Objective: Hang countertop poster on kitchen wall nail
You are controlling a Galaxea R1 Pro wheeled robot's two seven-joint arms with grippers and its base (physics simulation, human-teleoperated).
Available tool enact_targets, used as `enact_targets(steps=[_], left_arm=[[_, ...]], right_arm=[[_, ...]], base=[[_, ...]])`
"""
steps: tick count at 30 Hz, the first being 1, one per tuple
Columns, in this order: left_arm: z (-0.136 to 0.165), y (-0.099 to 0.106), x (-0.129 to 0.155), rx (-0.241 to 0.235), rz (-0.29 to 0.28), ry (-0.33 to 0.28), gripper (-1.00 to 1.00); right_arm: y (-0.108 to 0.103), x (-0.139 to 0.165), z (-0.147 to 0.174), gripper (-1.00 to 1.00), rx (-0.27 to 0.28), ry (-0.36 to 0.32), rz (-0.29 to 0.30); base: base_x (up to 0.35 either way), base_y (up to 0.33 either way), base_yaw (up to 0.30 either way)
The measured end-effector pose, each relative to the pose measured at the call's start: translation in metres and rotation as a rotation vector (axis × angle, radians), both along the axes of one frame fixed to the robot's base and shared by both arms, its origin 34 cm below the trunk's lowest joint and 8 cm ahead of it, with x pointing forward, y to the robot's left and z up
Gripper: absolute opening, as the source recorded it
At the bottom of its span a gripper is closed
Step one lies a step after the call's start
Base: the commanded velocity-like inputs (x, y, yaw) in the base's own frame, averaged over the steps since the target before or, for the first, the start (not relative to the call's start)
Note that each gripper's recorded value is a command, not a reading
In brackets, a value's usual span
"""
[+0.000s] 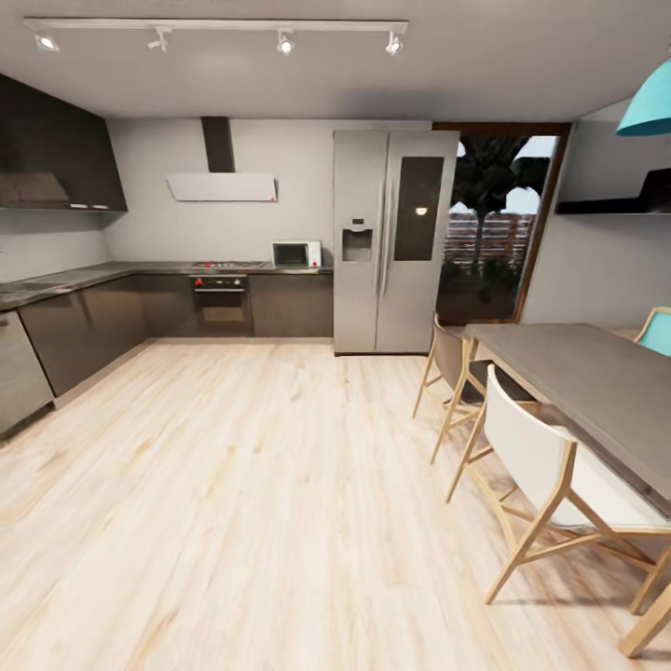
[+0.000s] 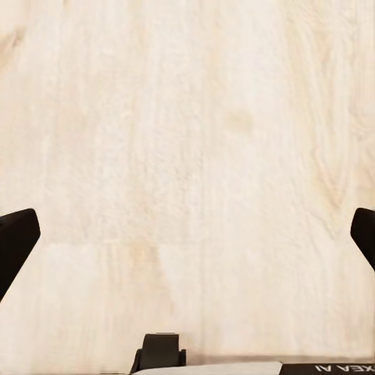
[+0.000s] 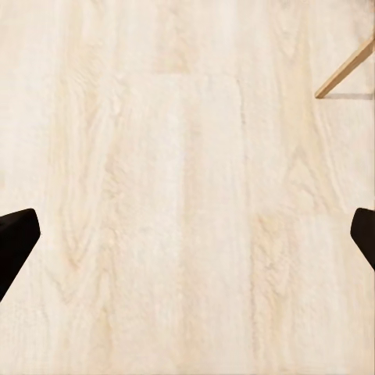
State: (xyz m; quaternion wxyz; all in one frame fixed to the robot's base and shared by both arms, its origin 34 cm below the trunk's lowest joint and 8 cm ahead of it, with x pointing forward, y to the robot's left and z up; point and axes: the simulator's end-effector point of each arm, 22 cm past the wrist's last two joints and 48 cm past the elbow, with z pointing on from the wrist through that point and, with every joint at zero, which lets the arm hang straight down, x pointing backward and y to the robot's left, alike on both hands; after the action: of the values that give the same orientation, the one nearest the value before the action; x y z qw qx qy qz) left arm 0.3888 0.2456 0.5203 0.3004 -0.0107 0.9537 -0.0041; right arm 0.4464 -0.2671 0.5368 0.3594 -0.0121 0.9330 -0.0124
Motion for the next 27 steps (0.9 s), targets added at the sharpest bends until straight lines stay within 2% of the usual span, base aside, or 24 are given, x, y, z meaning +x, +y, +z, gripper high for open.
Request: enact_targets(steps=[27], left_arm=[[0.002,0.010,0.002,0.005,0.033,-0.017,1.00]], right_arm=[[0.004,0.000,0.000,1.00,0.000,-0.002,0.002]], base=[[0.000,-0.004,0.284]])
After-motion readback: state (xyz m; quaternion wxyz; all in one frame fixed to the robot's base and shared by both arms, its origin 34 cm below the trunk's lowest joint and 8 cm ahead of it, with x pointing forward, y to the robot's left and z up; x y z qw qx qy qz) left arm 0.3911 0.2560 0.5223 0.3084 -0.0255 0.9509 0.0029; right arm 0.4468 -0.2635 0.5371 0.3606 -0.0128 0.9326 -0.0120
